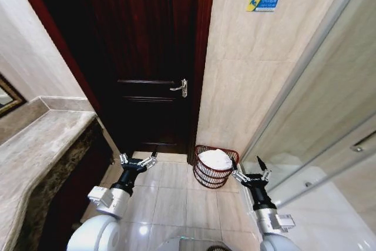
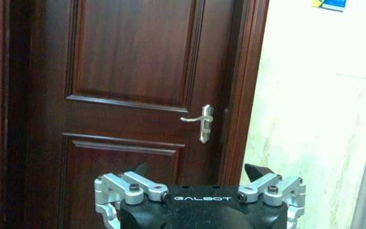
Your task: Discard the used towel into the hamper.
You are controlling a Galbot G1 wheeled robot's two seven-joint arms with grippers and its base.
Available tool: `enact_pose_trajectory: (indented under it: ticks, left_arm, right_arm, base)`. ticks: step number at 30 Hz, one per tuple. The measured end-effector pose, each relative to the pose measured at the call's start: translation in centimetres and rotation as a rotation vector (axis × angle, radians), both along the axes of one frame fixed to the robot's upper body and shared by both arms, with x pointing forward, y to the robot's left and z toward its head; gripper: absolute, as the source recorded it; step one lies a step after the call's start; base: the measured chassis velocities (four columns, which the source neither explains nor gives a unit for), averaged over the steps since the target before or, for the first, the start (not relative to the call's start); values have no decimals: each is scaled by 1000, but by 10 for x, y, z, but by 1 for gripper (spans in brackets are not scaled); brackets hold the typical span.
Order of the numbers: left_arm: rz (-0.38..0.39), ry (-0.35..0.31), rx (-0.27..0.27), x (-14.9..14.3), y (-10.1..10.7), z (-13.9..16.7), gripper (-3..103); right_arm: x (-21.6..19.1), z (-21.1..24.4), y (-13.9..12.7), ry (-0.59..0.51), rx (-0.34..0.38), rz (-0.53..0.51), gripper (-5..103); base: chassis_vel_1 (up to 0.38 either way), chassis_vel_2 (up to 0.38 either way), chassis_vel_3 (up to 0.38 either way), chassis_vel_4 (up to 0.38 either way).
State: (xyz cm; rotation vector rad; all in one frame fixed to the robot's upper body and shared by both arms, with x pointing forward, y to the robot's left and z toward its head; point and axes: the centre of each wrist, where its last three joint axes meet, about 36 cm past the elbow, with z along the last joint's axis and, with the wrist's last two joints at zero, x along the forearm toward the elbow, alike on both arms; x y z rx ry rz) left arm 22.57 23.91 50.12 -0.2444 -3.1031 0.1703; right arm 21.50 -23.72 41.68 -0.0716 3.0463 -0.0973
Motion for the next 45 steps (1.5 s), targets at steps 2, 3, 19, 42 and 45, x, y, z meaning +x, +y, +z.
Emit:
enact_pose_trajectory:
  ticks: [2, 3, 19, 42, 45]
  left_arm:
    - [0, 0, 0, 0, 0, 0, 100]
    - [0, 0, 0, 0, 0, 0, 100]
    - [0, 0, 0, 0, 0, 0, 100]
    - [0, 0, 0, 0, 0, 0, 100]
    - [0, 0, 0, 0, 0, 0, 100]
  right_arm:
    - [0, 0, 0, 0, 0, 0, 100]
    - [0, 0, 0, 0, 0, 0, 100]
    - [0, 0, 0, 0, 0, 0, 100]
    - [0, 0, 0, 0, 0, 0, 100]
    - [0, 0, 0, 0, 0, 0, 100]
  base:
    - [136, -106, -131, 113]
    - [136, -105, -125, 113]
    - [107, -119, -111, 116]
    - [166, -44, -169, 47]
    - [83, -128, -70, 120]
